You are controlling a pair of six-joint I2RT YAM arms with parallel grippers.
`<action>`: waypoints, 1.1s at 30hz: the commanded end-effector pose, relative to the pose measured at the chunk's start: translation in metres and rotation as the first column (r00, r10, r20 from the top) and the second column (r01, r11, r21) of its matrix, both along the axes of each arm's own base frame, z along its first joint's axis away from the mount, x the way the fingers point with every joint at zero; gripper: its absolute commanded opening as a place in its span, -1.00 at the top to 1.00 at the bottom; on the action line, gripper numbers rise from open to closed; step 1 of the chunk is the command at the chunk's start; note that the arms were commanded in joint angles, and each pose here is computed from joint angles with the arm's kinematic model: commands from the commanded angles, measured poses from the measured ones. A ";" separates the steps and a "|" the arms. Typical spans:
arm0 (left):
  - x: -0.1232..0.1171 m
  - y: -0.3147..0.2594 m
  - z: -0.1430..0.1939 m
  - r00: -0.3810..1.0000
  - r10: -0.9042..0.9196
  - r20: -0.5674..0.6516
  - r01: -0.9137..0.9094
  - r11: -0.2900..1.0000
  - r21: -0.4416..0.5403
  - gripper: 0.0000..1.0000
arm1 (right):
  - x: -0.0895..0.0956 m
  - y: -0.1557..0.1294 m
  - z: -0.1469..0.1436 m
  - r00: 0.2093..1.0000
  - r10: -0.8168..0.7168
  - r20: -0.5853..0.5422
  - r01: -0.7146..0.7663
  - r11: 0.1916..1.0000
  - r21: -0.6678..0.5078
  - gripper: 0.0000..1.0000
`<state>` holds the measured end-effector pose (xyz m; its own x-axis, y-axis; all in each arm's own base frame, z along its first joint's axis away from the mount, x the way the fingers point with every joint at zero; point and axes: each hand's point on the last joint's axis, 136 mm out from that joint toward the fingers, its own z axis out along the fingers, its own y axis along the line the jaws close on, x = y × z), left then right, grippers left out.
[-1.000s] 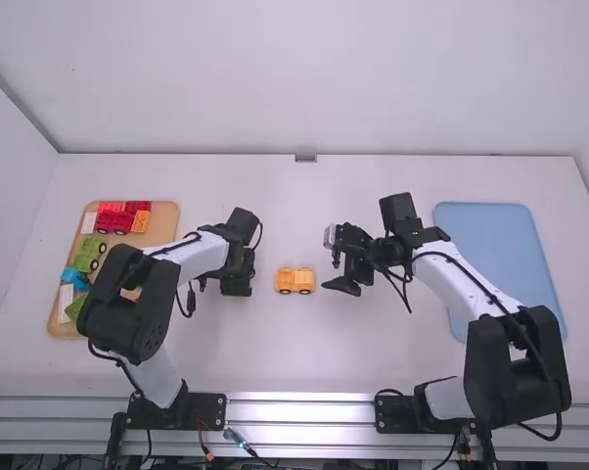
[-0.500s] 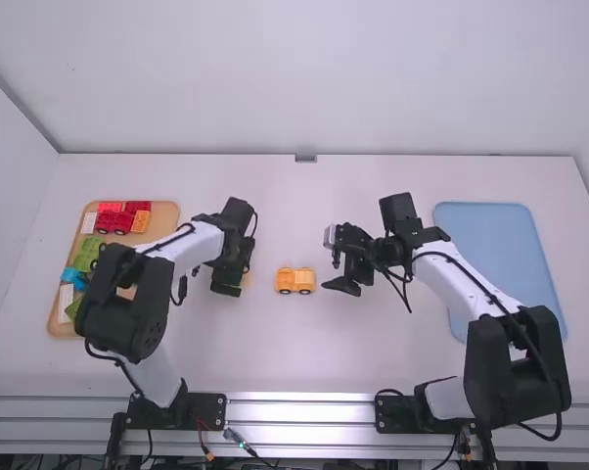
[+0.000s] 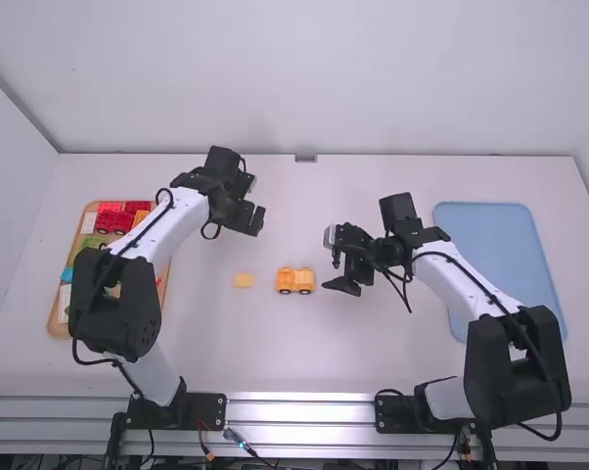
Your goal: Assemble lego blocks to make yellow taxi
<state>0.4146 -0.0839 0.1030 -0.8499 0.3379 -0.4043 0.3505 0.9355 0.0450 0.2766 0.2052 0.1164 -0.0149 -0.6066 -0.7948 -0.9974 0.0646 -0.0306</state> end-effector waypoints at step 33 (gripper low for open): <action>-0.100 -0.020 -0.038 0.298 -0.766 0.570 0.936 0.352 -0.017 -0.98 | -0.010 0.007 -0.027 0.996 -0.001 0.084 -0.010 0.992 0.122 -0.97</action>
<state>0.3176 -0.1009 0.0651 0.1588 0.5861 -0.7945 0.9661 0.0737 0.2474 0.2732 0.2102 0.0899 0.1018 -0.5259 -0.8444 -0.9867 0.0547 -0.1531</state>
